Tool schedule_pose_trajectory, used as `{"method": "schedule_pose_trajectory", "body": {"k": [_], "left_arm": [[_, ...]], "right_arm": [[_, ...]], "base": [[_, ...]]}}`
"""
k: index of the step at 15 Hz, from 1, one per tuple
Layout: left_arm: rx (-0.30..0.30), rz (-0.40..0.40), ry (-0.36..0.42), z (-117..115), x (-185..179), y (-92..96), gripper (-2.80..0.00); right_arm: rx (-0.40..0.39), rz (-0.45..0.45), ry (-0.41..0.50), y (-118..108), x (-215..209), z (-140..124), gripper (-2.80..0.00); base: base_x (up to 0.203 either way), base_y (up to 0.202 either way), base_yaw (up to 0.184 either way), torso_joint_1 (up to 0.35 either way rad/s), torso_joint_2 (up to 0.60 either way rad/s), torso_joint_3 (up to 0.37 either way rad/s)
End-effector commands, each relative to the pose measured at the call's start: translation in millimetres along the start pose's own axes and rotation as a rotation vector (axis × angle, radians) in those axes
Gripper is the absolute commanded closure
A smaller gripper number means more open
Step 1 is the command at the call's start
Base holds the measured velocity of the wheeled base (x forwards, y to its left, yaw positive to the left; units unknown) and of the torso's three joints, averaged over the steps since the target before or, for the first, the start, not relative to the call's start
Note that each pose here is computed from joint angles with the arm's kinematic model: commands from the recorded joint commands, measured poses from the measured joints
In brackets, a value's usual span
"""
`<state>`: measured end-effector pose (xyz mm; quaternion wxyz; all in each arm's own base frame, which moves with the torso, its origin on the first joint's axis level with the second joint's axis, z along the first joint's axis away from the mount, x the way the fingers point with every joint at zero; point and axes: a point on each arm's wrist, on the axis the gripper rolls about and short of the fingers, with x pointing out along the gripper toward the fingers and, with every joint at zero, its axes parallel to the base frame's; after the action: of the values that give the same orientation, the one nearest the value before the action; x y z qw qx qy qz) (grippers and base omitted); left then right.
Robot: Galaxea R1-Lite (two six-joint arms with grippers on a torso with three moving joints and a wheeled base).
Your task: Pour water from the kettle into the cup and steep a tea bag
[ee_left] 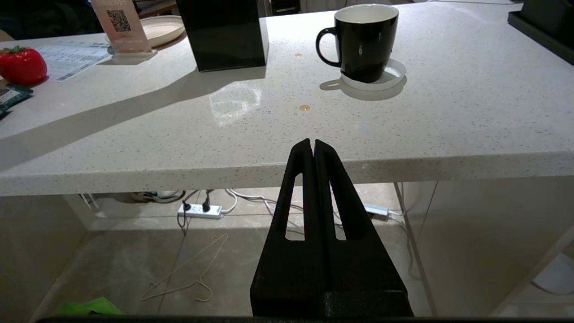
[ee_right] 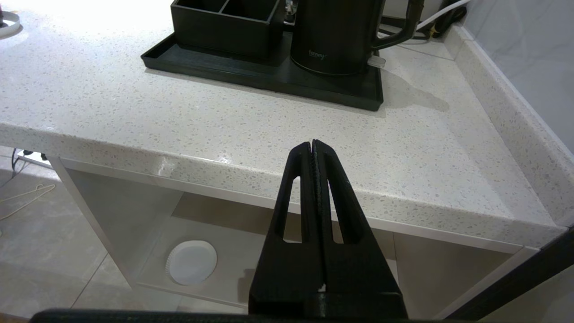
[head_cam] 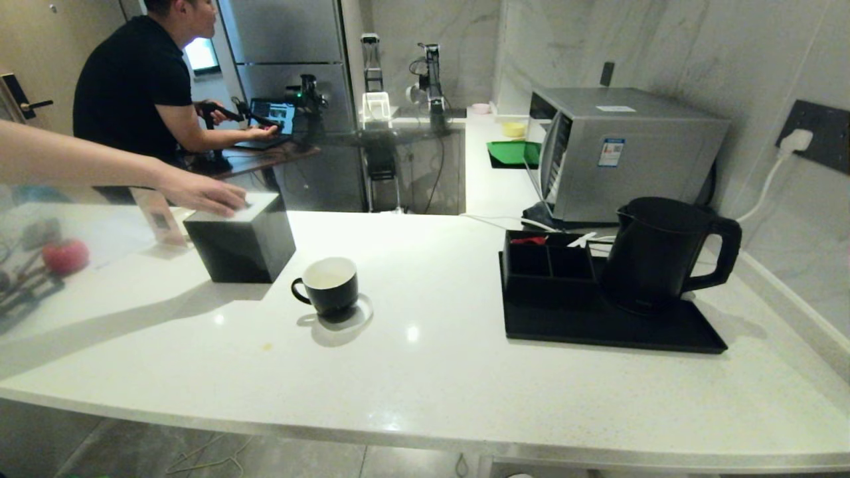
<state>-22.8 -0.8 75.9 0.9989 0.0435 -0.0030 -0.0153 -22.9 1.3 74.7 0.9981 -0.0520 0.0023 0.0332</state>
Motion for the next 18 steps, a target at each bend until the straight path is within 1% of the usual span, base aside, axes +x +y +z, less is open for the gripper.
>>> {"method": "schedule_pose_trajectory", "body": {"k": [1,18], "left_arm": [[0.000,0.000,0.000,0.0,0.0,0.0,0.00],[0.000,0.000,0.000,0.0,0.0,0.0,0.00]], "right_arm": [[-0.001,0.000,0.000,0.0,0.0,0.0,0.00],[-0.001,0.003,0.000,0.0,0.0,0.0,0.00]], "base": [[0.000,0.000,0.000,0.000,0.00,0.000],[0.000,0.000,0.000,0.000,0.00,0.000]]}}
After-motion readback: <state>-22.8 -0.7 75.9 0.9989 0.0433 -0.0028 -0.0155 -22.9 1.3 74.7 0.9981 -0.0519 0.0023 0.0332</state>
